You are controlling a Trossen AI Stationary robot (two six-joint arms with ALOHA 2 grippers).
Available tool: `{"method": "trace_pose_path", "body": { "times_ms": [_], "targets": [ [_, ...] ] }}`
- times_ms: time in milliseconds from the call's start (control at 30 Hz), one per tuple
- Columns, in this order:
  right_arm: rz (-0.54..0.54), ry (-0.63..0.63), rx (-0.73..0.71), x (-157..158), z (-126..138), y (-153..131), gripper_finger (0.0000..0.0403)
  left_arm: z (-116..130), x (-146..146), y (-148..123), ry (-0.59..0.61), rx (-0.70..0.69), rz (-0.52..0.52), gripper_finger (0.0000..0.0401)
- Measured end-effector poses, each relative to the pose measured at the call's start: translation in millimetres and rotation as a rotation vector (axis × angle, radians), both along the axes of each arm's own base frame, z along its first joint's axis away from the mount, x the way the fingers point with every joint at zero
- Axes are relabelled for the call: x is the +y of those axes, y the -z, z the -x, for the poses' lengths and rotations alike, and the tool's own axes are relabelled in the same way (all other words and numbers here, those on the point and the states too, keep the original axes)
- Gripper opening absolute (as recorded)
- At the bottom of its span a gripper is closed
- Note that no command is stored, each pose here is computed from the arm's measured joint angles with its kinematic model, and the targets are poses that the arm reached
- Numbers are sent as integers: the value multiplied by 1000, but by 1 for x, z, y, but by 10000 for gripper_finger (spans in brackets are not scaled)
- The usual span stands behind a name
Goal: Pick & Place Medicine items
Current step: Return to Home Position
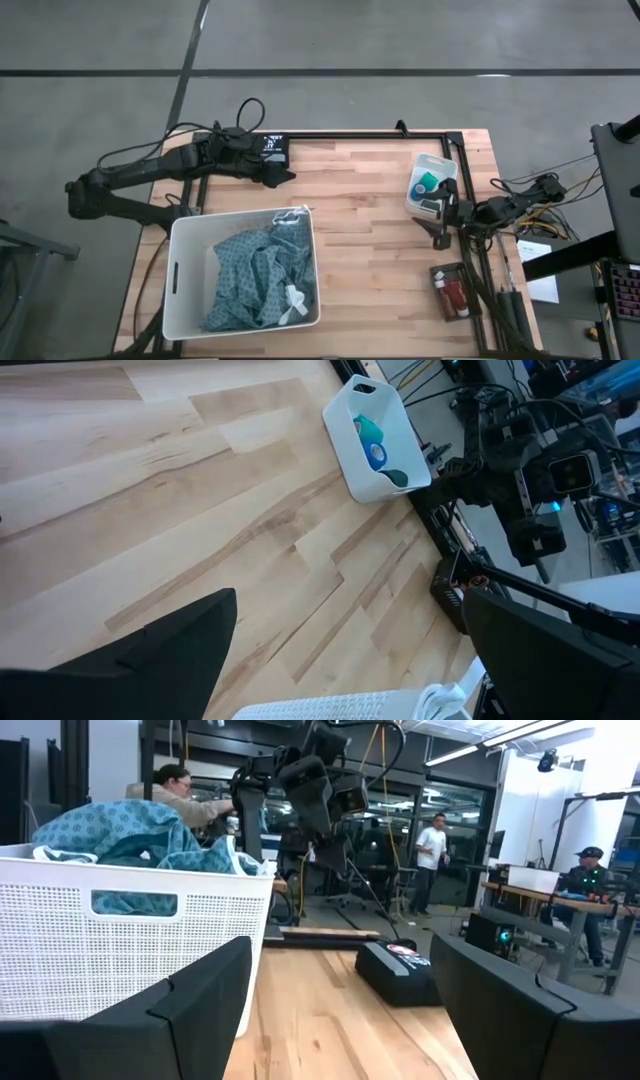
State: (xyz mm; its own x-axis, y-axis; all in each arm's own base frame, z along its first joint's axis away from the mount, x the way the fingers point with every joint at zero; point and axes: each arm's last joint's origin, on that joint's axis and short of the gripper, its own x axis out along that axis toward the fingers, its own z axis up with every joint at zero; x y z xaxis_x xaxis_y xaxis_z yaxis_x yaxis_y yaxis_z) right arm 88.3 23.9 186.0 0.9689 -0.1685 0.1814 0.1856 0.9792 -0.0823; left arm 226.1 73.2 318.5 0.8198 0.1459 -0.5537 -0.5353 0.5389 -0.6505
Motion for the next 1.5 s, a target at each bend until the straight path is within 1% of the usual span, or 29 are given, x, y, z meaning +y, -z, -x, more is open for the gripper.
{"method": "trace_pose_path", "body": {
  "times_ms": [400,433,533,567,600,633,700,833,933,967,1000,1033,1100,1267,1367,1433,1500],
  "targets": [
    [-2,-1,-1,0,0,0,302,0,0,0,-3,-1,5,393],
    [-2,-1,0,0,0,0,302,0,0,0,-8,-3,17,393],
    [-1,-1,0,0,0,0,302,0,0,0,-50,-18,100,393],
    [-2,-1,-1,0,0,0,302,0,0,0,-62,-20,107,393],
    [-2,-1,-1,0,0,0,302,0,1,0,-86,-19,85,393],
    [-2,-1,-1,0,0,0,302,0,2,0,-98,-8,28,393],
    [0,-1,-1,0,0,0,302,1,4,0,-99,33,-119,393],
    [0,-1,-1,0,0,0,302,-1,10,-7,-101,32,-344,393],
    [0,-1,0,0,0,0,302,-4,13,-15,-50,30,-578,393],
    [-1,-2,-1,0,0,0,302,-4,13,-17,-18,46,-647,393],
    [-1,-2,-1,0,0,0,302,-4,13,-17,11,64,-691,393],
    [0,-2,0,0,0,0,302,-4,12,-16,29,78,-712,393],
    [-1,-2,0,0,0,0,302,-4,12,-15,38,91,-716,393],
    [-1,-2,0,0,0,0,302,6,11,-23,23,73,-745,393],
    [0,-2,0,0,0,0,302,16,7,-27,8,65,-759,393],
    [1,-2,0,0,0,0,302,26,4,-25,-6,62,-773,393],
    [-1,-2,0,0,0,0,302,38,1,-21,-46,36,-794,393]
  ]
}}
